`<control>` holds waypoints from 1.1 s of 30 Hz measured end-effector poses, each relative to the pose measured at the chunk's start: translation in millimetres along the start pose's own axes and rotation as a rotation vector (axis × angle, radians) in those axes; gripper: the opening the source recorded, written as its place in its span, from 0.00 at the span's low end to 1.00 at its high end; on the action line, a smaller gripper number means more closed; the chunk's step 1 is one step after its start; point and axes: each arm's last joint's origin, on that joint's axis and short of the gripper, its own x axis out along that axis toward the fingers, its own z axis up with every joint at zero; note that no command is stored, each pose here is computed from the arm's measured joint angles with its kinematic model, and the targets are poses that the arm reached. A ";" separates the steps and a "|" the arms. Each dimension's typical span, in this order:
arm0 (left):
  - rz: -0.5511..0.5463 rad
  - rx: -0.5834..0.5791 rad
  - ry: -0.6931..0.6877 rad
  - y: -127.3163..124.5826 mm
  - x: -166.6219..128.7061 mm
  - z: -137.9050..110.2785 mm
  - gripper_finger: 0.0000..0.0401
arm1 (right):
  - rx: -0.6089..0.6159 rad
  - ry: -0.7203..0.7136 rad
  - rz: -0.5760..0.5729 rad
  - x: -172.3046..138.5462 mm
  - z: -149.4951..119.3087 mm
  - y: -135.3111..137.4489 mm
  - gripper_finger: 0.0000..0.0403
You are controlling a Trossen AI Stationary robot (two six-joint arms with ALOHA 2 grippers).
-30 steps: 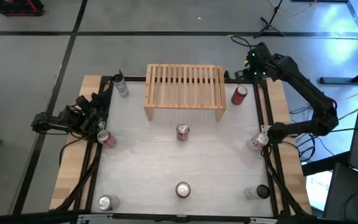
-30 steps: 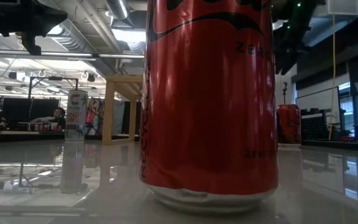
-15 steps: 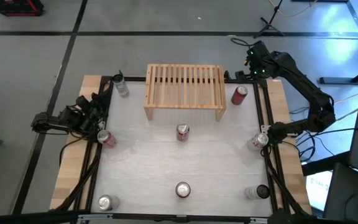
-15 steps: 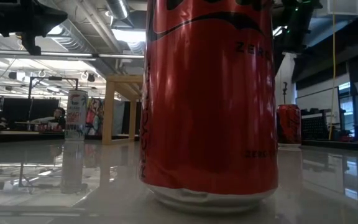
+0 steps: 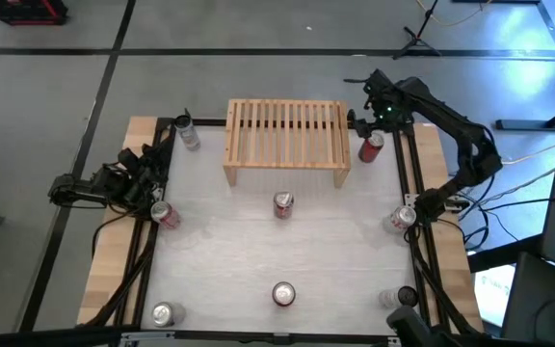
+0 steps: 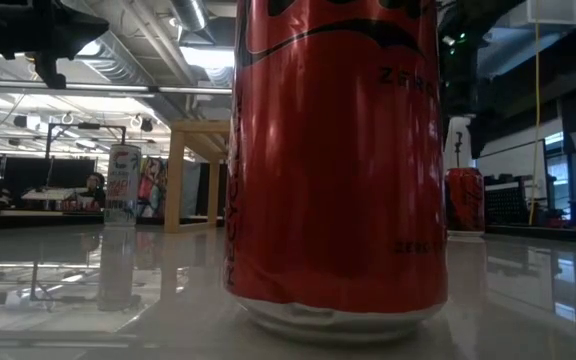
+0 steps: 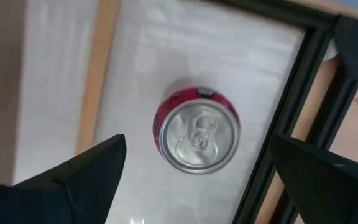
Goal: Place canned beverage on shelf
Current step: Put the top red black soda can on the shelf
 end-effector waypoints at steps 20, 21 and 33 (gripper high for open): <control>0.003 0.001 0.000 0.1 0.0 0.0 0.05 | -0.006 0.064 -0.032 49.2 -5.2 -0.3 0.81; 0.003 0.001 0.000 0.1 0.0 0.0 0.05 | -0.015 0.063 -0.032 49.2 -5.2 -0.3 0.78; -0.005 -0.002 0.002 -0.1 0.0 -0.2 0.05 | -0.071 0.054 -0.086 9.4 1.9 -1.0 0.66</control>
